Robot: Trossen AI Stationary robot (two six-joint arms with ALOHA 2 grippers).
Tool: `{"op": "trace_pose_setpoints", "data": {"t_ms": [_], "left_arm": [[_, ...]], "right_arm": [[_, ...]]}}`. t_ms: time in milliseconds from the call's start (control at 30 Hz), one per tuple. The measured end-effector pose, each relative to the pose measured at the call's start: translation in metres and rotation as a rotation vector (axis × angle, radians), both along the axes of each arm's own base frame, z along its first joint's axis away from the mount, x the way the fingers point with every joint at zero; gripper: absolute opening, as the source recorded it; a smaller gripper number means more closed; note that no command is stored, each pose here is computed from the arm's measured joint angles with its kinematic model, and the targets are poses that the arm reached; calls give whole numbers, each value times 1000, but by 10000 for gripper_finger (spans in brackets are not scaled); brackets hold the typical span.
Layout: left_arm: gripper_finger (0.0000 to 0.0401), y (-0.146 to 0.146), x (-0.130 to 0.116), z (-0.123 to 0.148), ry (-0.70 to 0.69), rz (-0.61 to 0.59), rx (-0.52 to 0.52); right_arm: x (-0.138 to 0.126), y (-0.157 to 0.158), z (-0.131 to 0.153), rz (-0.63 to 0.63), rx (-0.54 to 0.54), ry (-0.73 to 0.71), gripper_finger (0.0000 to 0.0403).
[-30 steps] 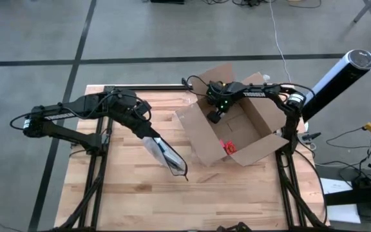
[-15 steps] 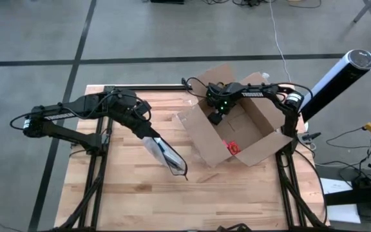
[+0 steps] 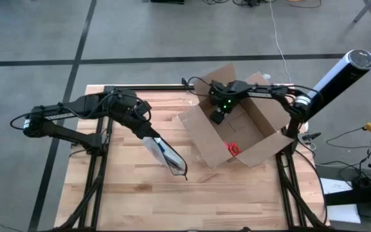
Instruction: Unpack boxes
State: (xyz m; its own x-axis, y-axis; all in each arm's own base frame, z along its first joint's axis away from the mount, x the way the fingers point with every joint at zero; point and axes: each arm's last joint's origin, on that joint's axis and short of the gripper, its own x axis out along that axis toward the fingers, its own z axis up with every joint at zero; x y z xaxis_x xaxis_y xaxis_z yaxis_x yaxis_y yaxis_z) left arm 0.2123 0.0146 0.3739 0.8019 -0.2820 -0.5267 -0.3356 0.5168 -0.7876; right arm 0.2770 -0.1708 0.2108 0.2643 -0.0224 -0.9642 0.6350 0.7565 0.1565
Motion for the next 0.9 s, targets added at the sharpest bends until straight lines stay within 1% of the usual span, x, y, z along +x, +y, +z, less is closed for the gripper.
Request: {"op": "trace_pose_setpoints", "data": {"t_ms": [100,233,400,533,667,800,900], "left_arm": [[0,0,0,0,1,-3,4],[0,0,-1,-1,6,-9,12],[0,0,-1,-1,11,-9,19],[0,2,-1,-2,20,27,43],[0,4,-2,-3,37,85,69],[0,8,-3,-5,66,152,98],[0,10,-3,-5,71,188,122]], "right_arm": [[-7,8,29,17,10,-126,264],[-12,24,64,58,56,-340,264],[-6,50,97,165,102,-588,264],[9,69,113,250,152,-733,264],[27,90,125,327,165,-853,264],[44,109,129,390,189,-916,264],[55,121,128,423,210,-925,264]]}}
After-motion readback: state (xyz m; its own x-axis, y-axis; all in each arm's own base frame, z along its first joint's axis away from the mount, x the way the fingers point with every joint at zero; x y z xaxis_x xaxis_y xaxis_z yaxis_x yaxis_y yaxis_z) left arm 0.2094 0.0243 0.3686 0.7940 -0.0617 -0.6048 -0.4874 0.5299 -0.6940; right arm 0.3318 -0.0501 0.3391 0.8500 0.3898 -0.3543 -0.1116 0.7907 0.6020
